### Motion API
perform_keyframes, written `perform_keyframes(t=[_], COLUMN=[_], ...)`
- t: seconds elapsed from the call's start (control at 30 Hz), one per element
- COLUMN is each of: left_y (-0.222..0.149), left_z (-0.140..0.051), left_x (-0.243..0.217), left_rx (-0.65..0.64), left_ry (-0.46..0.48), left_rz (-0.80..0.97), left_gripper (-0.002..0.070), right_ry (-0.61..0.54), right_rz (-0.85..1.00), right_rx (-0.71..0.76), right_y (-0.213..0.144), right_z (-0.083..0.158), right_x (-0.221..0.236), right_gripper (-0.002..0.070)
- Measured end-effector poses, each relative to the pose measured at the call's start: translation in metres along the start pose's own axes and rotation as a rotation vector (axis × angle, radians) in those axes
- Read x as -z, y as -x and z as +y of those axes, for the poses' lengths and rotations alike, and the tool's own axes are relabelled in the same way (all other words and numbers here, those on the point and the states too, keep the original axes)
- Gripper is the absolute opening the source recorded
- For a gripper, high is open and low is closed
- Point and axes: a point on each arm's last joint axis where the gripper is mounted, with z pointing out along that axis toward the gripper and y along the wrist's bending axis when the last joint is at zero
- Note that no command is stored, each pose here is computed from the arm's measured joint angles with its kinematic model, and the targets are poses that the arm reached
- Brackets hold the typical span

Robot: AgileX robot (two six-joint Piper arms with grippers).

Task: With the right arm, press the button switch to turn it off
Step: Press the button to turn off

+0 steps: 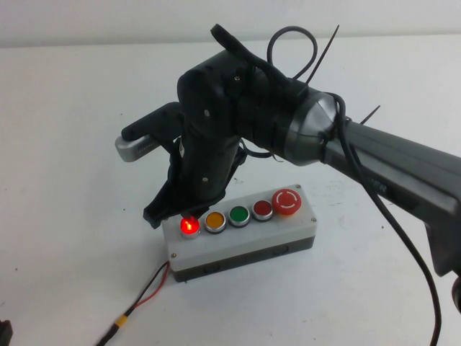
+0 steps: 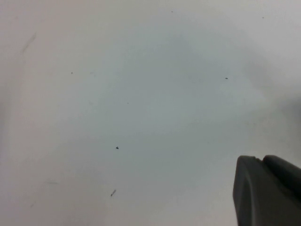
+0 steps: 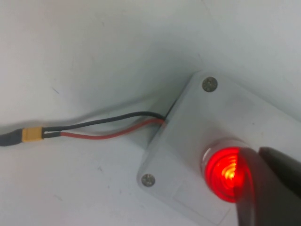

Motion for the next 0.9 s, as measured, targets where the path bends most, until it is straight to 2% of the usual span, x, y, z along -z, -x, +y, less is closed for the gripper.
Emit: perform_keyframes(t=[0.63,0.77,0.9], left_y=[0.000,0.000,0.000], left_z=[0.000,0.000,0.000], left_x=[0.000,0.000,0.000], left_rx=[0.000,0.000,0.000], left_ry=[0.000,0.000,0.000], left_rz=[0.000,0.000,0.000], left_gripper=[-0.0002,-0.0002,-0.0002], right_ry=[0.046,0.032,0.010], right_rz=[0.000,-0.005,-0.038], right_rx=[-0.020,-0.013,0.009], right_y=[-0.003,-0.006,-0.010], right_z=[0.002,0.001,0.000], right_x=[-0.011,0.001,0.033], right_gripper=[-0.0015,-0.0015,-0.0015])
